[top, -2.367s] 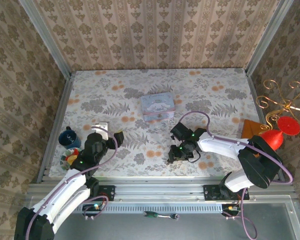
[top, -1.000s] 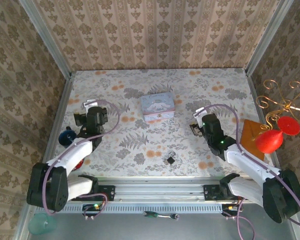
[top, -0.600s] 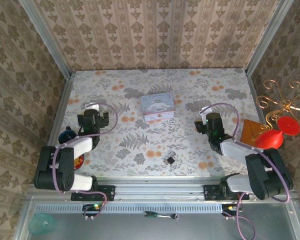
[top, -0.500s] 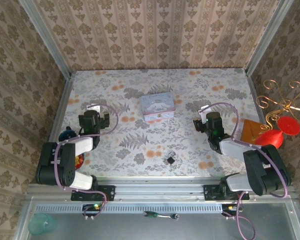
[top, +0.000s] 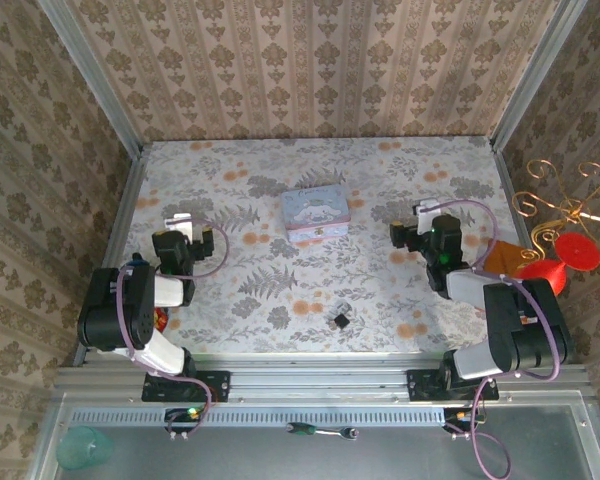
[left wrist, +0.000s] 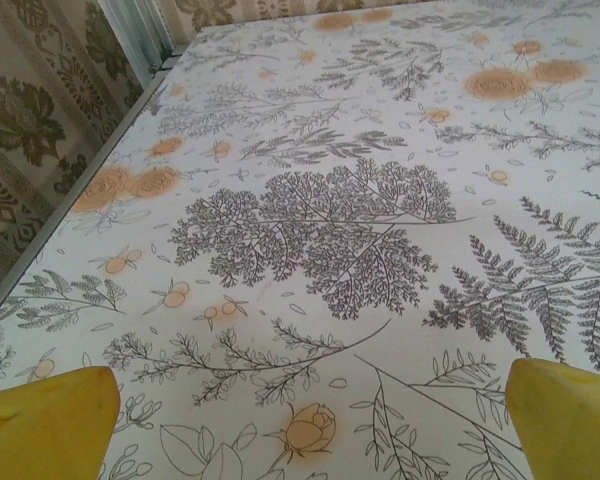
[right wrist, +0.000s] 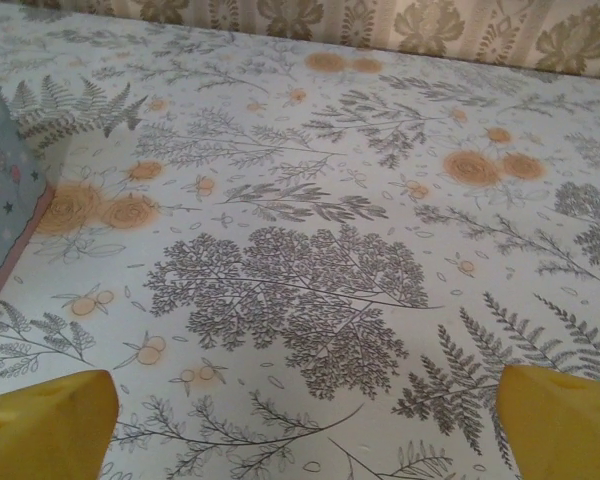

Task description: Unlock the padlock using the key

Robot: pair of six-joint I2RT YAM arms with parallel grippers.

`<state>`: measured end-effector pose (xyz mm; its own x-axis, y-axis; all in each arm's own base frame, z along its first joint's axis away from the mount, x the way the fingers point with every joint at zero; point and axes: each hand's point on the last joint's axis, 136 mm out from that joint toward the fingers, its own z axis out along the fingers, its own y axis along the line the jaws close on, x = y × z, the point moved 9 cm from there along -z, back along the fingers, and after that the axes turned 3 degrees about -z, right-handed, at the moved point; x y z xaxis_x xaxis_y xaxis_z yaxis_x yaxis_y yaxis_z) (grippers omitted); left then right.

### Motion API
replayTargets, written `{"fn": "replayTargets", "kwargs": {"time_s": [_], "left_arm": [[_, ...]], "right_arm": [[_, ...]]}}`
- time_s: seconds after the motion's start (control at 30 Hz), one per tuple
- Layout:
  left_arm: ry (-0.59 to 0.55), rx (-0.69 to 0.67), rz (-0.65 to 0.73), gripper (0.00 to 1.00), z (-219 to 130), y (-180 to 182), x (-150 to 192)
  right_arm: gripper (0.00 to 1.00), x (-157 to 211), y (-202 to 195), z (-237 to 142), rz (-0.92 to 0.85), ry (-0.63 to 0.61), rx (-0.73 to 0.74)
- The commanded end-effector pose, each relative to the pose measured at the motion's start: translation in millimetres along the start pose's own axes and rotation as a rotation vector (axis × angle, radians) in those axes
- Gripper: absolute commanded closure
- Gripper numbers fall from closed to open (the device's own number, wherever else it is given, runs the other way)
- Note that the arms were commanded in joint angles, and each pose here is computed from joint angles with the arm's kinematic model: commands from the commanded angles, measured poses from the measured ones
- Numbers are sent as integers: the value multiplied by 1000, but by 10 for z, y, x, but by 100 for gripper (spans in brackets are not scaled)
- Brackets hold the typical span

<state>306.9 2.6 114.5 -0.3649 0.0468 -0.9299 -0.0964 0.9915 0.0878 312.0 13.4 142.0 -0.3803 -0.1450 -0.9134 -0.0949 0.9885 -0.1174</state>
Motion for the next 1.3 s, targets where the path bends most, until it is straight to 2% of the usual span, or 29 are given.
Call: {"fn": "replayTargets", "kwargs": {"time_s": [0.0,0.17,0.4,1.27], "left_arm": [[-57,15,-7,0,11,-16,-122],[-66,-8,-17,0,-1,5,-118],[-69,-36,-28,0,-11,26,-113],[-68,-37,-25,0,-8,18,-114]], "right_arm": [[0,87,-21,20,63,-69,-44],[0,138,-35,46,75,-72,-28],[0,127,-75,64,91,-46,99],[0,122,-96,89,107,-33,78]]}}
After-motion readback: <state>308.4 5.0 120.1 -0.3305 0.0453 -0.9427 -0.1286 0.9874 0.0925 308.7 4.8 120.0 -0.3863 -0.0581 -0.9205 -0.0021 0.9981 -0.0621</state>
